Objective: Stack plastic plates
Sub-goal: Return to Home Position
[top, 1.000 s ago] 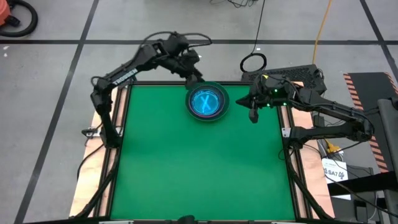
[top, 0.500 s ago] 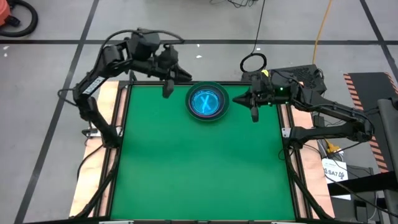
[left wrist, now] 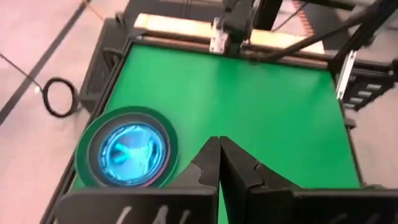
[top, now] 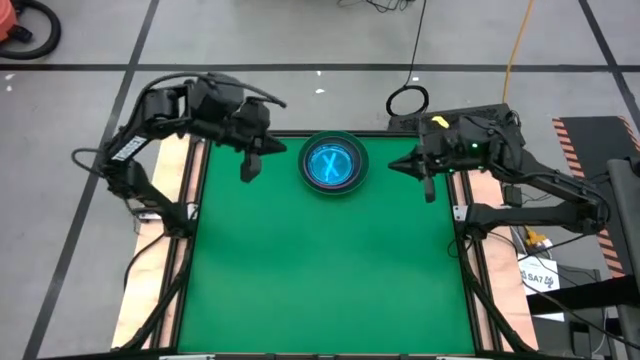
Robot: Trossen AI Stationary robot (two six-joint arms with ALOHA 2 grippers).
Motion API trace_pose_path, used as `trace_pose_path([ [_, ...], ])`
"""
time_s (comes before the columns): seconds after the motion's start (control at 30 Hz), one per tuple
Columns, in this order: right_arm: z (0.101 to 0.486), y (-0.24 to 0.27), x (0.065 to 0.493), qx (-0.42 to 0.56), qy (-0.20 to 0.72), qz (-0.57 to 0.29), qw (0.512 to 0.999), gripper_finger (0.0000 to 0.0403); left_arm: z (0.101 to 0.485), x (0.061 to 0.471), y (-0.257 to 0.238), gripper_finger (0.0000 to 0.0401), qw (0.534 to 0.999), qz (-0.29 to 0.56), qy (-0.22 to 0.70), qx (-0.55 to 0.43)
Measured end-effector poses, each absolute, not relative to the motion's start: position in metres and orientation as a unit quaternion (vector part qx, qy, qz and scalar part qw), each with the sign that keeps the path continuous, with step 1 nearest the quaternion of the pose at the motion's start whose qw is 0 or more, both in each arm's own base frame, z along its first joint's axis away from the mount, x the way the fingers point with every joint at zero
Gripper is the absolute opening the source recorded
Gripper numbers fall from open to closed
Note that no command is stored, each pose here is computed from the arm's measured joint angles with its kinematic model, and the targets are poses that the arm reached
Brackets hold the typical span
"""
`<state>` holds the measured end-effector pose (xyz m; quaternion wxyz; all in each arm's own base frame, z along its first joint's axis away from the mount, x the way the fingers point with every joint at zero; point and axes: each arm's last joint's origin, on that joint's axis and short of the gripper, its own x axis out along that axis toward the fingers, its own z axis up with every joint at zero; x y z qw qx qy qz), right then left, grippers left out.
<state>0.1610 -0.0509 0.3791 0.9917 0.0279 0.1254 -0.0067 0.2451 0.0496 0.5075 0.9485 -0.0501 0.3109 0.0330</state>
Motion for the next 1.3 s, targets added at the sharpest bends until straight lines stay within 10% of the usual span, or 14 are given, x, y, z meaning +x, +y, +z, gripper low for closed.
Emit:
trace_pose_path([
  [0.4,0.377,-0.041,0.134,0.023,0.115,-0.007,0.993,0.0000,0.427,0.200,0.023,0.0002,0.972,0.090,0.185,-0.113],
  [0.87,0.278,-0.043,0.152,0.017,0.125,-0.040,0.991,0.0000,0.344,0.132,0.016,0.0015,0.900,0.181,0.377,-0.126],
  [1.3,0.225,-0.038,0.136,0.020,0.122,-0.041,0.992,0.0000,0.262,0.131,0.007,0.0006,0.986,0.080,0.136,-0.048],
])
